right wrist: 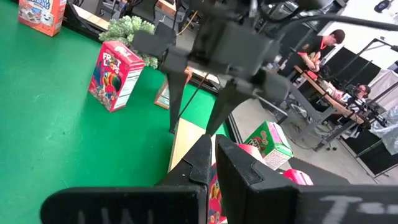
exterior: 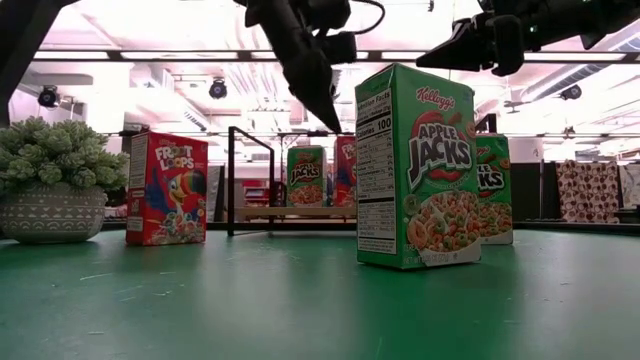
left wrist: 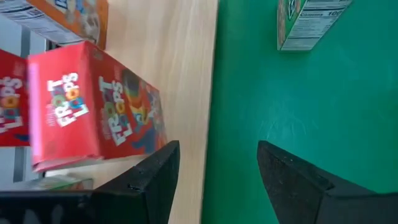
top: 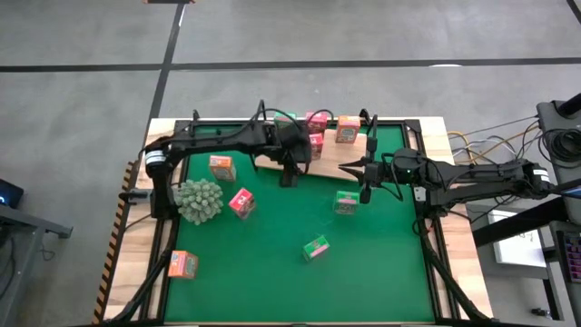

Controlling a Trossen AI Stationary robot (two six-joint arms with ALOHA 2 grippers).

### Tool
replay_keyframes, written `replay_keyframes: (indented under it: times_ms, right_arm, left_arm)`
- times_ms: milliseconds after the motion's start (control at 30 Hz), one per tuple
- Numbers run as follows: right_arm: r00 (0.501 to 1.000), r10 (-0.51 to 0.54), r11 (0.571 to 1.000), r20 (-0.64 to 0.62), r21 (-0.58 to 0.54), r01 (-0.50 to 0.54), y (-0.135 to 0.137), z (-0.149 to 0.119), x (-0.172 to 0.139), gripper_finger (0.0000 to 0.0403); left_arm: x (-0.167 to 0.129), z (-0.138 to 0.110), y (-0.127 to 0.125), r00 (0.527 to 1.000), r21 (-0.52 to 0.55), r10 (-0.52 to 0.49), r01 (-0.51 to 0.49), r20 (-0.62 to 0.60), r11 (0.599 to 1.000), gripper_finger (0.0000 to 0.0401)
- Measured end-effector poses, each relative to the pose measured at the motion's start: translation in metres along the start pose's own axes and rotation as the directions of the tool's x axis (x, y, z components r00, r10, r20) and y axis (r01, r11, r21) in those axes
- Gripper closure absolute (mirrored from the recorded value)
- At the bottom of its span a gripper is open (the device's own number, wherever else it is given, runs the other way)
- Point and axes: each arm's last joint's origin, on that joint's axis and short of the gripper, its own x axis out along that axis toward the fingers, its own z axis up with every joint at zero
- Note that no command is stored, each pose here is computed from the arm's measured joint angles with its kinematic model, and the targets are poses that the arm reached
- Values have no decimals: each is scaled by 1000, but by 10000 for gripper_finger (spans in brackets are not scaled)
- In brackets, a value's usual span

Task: Stack cereal on shelf
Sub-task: Put the bottom right red cereal box on the shelf aligned with the other red cereal box

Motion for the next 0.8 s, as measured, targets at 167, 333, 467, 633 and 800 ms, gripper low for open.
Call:
replay_keyframes:
  times_ms: [167, 333, 467, 633, 800]
  right_arm:
    - [1000, 4, 1000, -7, 1, -4, 0, -1, 0, 390]
    - [1000, 4, 1000, -7, 5, -4, 0, -1, 0, 390]
    - [1000, 6, 1000, -11, 5, -6, 1, -1, 0, 390]
    - [1000, 6, 1000, -11, 5, -6, 1, -1, 0, 390]
    - [1000, 6, 1000, -10, 6, -6, 1, -1, 0, 390]
  left_arm:
    - [10, -10, -4, 1000, -27, 27, -27, -4, 999, 203]
    - [6, -22, -8, 997, -60, 55, -51, 51, 997, 203]
    - [-1, -32, -11, 983, -97, 107, -93, 150, 991, 203]
    - [0, -43, -13, 938, -149, 210, -174, 278, 973, 203]
    - [8, -48, -12, 905, -184, 280, -231, 319, 955, 203]
